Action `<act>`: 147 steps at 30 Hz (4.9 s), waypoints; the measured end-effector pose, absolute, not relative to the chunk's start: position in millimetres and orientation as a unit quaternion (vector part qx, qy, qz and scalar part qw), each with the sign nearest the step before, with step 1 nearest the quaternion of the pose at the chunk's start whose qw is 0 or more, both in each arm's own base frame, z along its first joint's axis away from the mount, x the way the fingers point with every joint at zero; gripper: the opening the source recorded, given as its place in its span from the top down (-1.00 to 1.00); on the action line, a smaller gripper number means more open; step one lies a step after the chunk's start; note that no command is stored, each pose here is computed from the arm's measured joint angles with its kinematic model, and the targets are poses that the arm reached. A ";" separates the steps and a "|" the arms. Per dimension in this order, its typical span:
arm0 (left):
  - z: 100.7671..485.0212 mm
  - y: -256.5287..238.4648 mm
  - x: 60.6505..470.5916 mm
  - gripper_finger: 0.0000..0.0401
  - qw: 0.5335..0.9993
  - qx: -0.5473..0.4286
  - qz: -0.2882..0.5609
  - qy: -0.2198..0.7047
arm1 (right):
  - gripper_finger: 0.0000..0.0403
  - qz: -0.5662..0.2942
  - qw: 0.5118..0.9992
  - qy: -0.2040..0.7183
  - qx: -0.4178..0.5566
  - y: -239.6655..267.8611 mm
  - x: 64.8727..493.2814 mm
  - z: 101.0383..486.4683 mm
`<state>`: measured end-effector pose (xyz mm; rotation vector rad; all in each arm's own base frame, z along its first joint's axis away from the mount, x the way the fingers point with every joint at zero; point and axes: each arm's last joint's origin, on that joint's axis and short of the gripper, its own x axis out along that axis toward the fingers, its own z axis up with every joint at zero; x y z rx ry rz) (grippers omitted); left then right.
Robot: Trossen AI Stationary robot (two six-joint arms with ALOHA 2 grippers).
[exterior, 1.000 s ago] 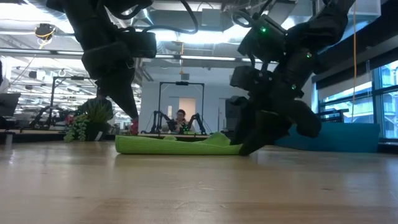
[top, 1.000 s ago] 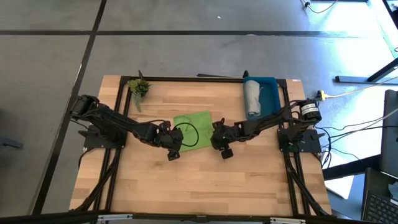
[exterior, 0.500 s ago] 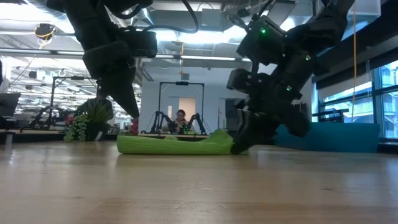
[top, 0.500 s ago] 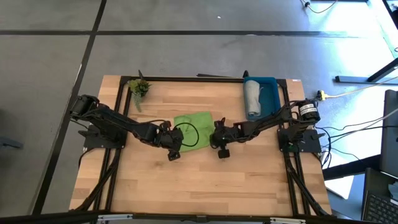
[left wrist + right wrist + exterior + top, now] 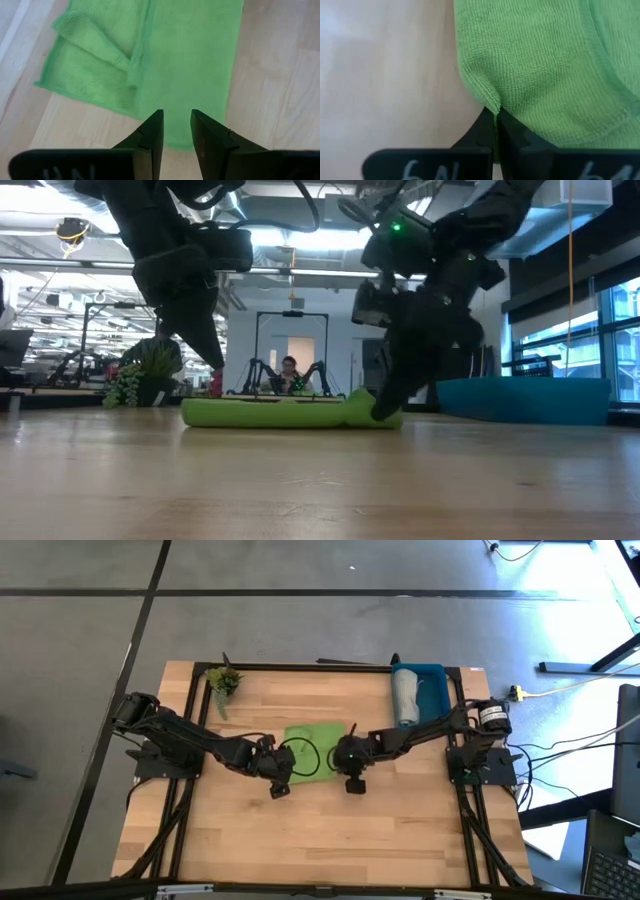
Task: Roll microfiber towels into tight, uniform cylinder then place into a basket
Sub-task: Roll the green towel
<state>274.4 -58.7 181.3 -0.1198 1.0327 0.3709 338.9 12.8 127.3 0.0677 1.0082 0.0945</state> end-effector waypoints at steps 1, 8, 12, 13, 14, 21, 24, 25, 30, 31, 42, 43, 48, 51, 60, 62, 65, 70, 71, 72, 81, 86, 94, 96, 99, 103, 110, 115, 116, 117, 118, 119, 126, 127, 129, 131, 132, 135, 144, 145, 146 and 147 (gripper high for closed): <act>181.3 -60.0 274.1 0.55 0.852 -0.054 0.173 0.491 | 0.97 0.052 0.875 0.479 0.048 11.4 340.9 129.5; 181.5 -75.8 270.8 0.55 0.859 -0.032 0.142 0.491 | 0.98 0.093 0.873 0.459 0.136 -5.7 352.3 145.0; 182.2 -84.1 269.9 0.55 0.865 -0.027 0.129 0.484 | 0.98 0.098 0.866 0.454 0.185 -20.1 354.6 150.6; 182.5 -85.8 269.7 0.55 0.866 -0.025 0.128 0.482 | 0.98 0.096 0.865 0.452 0.195 -24.0 354.9 151.5; 182.6 -87.2 269.3 0.55 0.867 -0.022 0.129 0.480 | 0.98 0.094 0.864 0.450 0.205 -28.0 355.0 152.2; 182.7 -91.9 267.6 0.55 0.870 -0.013 0.127 0.477 | 0.98 0.055 0.852 0.445 0.271 -57.8 349.4 151.3; 183.0 -91.4 267.7 0.55 0.871 -0.008 0.136 0.473 | 0.98 0.059 0.851 0.438 0.285 -66.1 348.2 152.3; 183.0 -91.2 267.8 0.55 0.871 -0.006 0.139 0.471 | 0.98 0.057 0.851 0.437 0.286 -68.0 347.8 152.4; 177.2 -91.2 271.5 0.55 0.872 0.005 0.154 0.465 | 0.98 0.053 0.853 0.433 0.287 -72.2 347.4 152.7; 175.1 -91.5 272.4 0.55 0.870 0.007 0.155 0.467 | 0.98 0.053 0.853 0.432 0.287 -72.2 347.5 152.8; 171.7 -91.1 275.6 0.55 0.872 0.008 0.162 0.461 | 0.97 0.058 0.858 0.428 0.278 -72.4 348.0 153.5; 171.5 -90.6 275.9 0.55 0.872 0.007 0.163 0.461 | 0.97 0.059 0.859 0.428 0.276 -72.4 348.0 153.5; 159.3 -86.5 281.5 0.55 0.863 0.009 0.176 0.473 | 0.97 0.059 0.859 0.428 0.274 -72.4 348.1 153.5; 154.3 -84.4 283.9 0.55 0.860 0.023 0.176 0.478 | 0.97 0.058 0.860 0.428 0.273 -72.5 348.1 153.5; 154.5 -78.5 285.9 0.55 0.859 -0.016 0.203 0.470 | 0.97 0.058 0.861 0.427 0.270 -72.6 348.2 153.5; 154.5 -78.6 286.0 0.55 0.859 -0.018 0.204 0.469 | 0.97 0.058 0.862 0.426 0.269 -72.6 348.4 153.7; 155.1 -80.0 287.6 0.55 0.863 -0.029 0.196 0.464 | 0.97 0.058 0.863 0.424 0.269 -72.7 348.6 154.0; 154.9 -80.7 287.4 0.55 0.862 -0.033 0.189 0.469 | 0.97 0.058 0.863 0.424 0.269 -72.7 348.6 154.0; 154.9 -80.3 287.2 0.55 0.862 -0.031 0.192 0.468 | 0.97 0.058 0.863 0.424 0.269 -72.7 348.6 154.0; 154.9 -80.3 287.2 0.55 0.862 -0.030 0.193 0.468 | 0.97 0.058 0.863 0.424 0.269 -72.7 348.6 154.0; 146.4 -81.7 291.4 0.55 0.860 -0.030 0.192 0.471 | 0.97 0.061 0.865 0.424 0.262 -72.7 348.6 154.1; 136.6 -80.9 291.4 0.55 0.850 -0.018 0.196 0.489 | 0.97 0.061 0.865 0.424 0.262 -72.6 348.5 154.0; 124.9 -81.6 292.3 0.57 0.840 -0.009 0.198 0.505 | 0.97 0.061 0.865 0.424 0.261 -72.6 348.5 154.0; 124.7 -81.5 292.3 0.63 0.839 -0.007 0.197 0.507 | 0.97 0.061 0.865 0.424 0.261 -72.6 348.5 154.0; 125.6 -81.7 291.9 0.85 0.839 0.001 0.190 0.510 | 0.97 0.061 0.865 0.424 0.261 -72.6 348.5 153.9; 134.7 -79.4 289.6 0.97 0.843 0.007 0.183 0.506 | 0.97 0.053 0.862 0.432 0.262 -72.5 347.4 152.9; 151.6 -64.4 289.6 1.00 0.844 -0.043 0.144 0.515 | 0.97 0.009 0.851 0.462 0.249 -72.1 343.6 146.5; 159.2 -50.4 290.4 1.00 0.843 -0.078 0.137 0.515 | 0.97 0.004 0.841 0.478 0.253 -72.5 345.2 132.9; 160.7 -47.9 290.5 1.00 0.843 -0.085 0.135 0.514 | 0.97 0.004 0.839 0.482 0.253 -72.6 345.3 130.5; 162.2 -45.8 290.7 1.00 0.843 -0.092 0.132 0.513 | 0.97 0.004 0.837 0.485 0.252 -72.8 345.6 127.3; 163.3 -43.6 290.2 1.00 0.842 -0.096 0.133 0.514 | 0.97 0.004 0.837 0.486 0.252 -72.9 346.2 125.2; 164.0 -41.5 290.1 1.00 0.841 -0.099 0.135 0.514 | 0.97 0.004 0.835 0.488 0.253 -72.9 346.3 122.9; 164.9 -25.0 291.1 1.00 0.836 -0.119 0.159 0.512 | 0.97 0.009 0.828 0.497 0.258 -73.2 347.7 114.0; 164.9 -22.3 291.4 1.00 0.835 -0.121 0.163 0.512 | 0.97 0.010 0.828 0.498 0.259 -73.1 347.7 113.9; 165.7 -16.6 292.1 1.00 0.833 -0.126 0.171 0.511 | 0.97 0.011 0.828 0.498 0.258 -73.0 347.6 113.5; 168.6 -10.8 294.2 1.00 0.833 -0.131 0.179 0.507 | 0.97 0.011 0.828 0.498 0.258 -73.0 347.6 113.4; 170.1 -7.9 295.6 1.00 0.834 -0.133 0.182 0.504 | 0.97 0.011 0.828 0.498 0.257 -73.0 347.6 113.3; 172.7 1.7 297.4 1.00 0.834 -0.139 0.199 0.496 | 0.97 0.013 0.829 0.499 0.254 -73.0 347.5 113.0; 162.1 25.5 299.0 1.00 0.815 -0.155 0.238 0.506 | 0.97 0.019 0.829 0.500 0.251 -72.8 347.3 112.2; 160.2 27.5 298.9 1.00 0.811 -0.156 0.241 0.510 | 0.97 0.019 0.829 0.499 0.250 -72.8 347.4 112.1; 158.6 29.0 299.1 1.00 0.809 -0.156 0.243 0.511 | 0.97 0.019 0.829 0.500 0.251 -72.8 347.3 112.0; 156.3 30.6 299.5 1.00 0.807 -0.157 0.246 0.514 | 0.97 0.019 0.829 0.500 0.251 -72.8 347.2 111.9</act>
